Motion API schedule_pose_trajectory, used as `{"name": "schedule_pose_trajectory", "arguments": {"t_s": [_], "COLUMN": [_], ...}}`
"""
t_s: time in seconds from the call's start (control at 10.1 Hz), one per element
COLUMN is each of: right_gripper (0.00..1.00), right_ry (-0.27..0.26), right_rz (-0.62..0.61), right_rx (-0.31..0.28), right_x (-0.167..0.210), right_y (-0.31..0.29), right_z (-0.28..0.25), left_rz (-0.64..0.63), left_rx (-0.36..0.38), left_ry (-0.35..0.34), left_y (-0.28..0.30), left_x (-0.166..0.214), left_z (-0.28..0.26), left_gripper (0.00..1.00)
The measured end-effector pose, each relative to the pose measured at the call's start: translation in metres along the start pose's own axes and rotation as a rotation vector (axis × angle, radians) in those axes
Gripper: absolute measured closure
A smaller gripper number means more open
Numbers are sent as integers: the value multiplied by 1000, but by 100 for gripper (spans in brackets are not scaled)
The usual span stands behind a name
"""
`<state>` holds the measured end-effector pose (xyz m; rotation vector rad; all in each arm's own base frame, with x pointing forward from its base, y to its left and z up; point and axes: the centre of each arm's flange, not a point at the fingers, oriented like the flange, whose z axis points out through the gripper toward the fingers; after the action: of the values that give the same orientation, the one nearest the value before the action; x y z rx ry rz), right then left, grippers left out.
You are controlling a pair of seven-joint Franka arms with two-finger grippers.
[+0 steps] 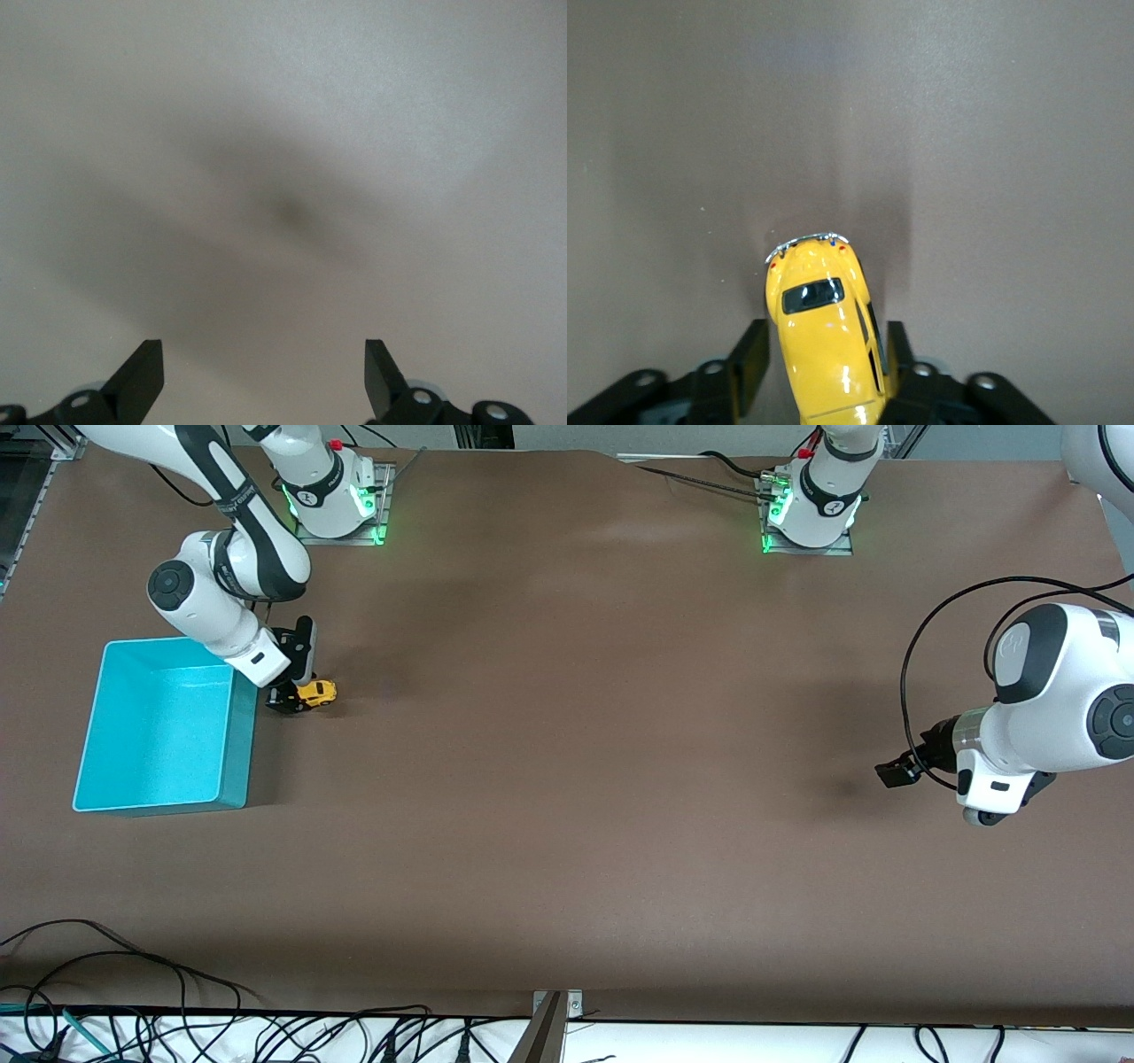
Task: Wind up and store yellow beetle car
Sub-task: 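Lift the car with the right gripper and carry it over the bin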
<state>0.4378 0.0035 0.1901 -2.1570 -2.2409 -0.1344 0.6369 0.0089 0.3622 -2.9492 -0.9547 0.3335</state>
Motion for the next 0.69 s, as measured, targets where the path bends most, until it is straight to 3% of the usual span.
{"name": "schedule_pose_trajectory", "arguments": {"t_s": [0.1, 0.3, 0.49, 0.69], "right_gripper": [53, 53, 53, 53], "right_ry": [-1, -1, -11, -37], "right_rz": [-1, -3, -18, -29], "right_rx": [-3, -2, 16, 53], "right_x": [0, 0, 5, 7], "right_y": [1, 1, 12, 30], "right_z": [-1, -2, -22, -62], "left_rz": [1, 62, 209, 320], "left_rx": [0, 15, 48, 55], "left_ry": [0, -16, -38, 2], "left_y": [0, -3, -13, -22], "left_x": [0, -1, -5, -11], "left_z": [0, 0, -14, -45], "left_gripper": [0, 0, 0, 0]}}
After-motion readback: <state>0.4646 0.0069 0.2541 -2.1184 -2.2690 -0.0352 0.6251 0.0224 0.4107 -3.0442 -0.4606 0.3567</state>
